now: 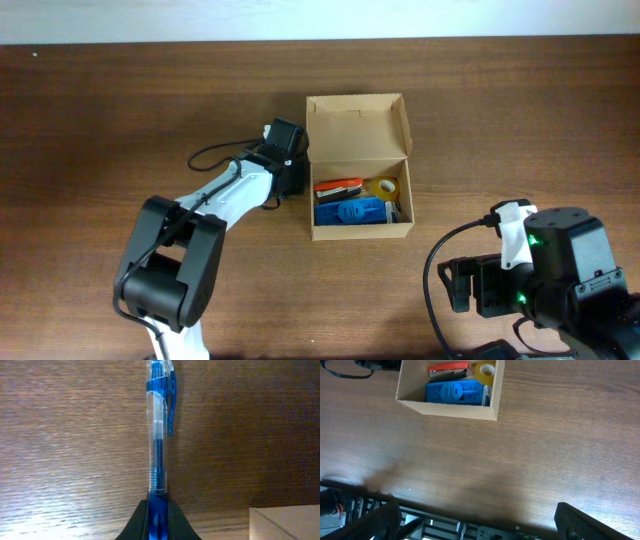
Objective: Pack container
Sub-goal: 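Carry the blue pen into the box and release it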
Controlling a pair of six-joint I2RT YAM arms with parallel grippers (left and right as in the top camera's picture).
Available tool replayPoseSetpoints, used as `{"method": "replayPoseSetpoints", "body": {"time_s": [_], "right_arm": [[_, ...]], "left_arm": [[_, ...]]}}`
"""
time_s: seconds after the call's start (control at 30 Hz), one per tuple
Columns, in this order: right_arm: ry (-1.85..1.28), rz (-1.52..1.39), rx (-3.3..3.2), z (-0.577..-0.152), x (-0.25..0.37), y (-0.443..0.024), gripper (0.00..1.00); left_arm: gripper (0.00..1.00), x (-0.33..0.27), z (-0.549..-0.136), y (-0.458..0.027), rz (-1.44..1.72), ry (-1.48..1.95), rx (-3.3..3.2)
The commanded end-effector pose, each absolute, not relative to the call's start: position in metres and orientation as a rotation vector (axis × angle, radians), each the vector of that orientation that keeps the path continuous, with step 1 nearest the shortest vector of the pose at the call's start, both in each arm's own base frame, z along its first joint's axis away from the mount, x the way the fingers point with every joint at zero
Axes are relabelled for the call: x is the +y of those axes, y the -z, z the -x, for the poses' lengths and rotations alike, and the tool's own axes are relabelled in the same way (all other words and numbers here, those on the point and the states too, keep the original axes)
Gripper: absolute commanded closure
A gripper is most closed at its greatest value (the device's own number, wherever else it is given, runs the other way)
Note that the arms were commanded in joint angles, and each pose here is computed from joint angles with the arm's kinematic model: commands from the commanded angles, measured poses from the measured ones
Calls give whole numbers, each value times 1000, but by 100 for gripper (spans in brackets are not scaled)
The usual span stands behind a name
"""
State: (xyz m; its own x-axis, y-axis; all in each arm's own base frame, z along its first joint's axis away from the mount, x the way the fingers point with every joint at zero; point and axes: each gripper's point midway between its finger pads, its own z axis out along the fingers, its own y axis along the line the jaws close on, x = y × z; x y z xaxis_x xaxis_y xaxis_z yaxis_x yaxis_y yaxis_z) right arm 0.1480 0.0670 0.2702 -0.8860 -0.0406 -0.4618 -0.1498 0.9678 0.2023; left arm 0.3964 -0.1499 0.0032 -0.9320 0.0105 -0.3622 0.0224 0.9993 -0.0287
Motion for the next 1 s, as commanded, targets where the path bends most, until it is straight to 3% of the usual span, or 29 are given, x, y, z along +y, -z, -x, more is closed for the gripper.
{"method": "replayPoseSetpoints", "body": {"time_s": [0.0, 0.33, 0.47, 0.6, 0.77, 0.97], "right_arm": [[-327, 149, 2630, -148, 68, -274, 1], [-327, 149, 2630, -148, 68, -274, 1], [-327, 149, 2630, -148, 68, -274, 1], [-327, 149, 2630, -148, 68, -274, 1], [-327, 149, 2630, -148, 68, -274, 1], [-327, 149, 2630, -148, 68, -274, 1]], "left_arm": [[98, -139, -412, -20, -3, -73, 2732], [98, -118, -414, -157, 62, -185, 2451], [98, -150, -398, -197, -305, -206, 2348], [98, -213, -380, -206, -825, -125, 2203], [98, -299, -326, -205, -1517, 159, 1810], [99, -311, -313, -154, -1753, 182, 1783]]}}
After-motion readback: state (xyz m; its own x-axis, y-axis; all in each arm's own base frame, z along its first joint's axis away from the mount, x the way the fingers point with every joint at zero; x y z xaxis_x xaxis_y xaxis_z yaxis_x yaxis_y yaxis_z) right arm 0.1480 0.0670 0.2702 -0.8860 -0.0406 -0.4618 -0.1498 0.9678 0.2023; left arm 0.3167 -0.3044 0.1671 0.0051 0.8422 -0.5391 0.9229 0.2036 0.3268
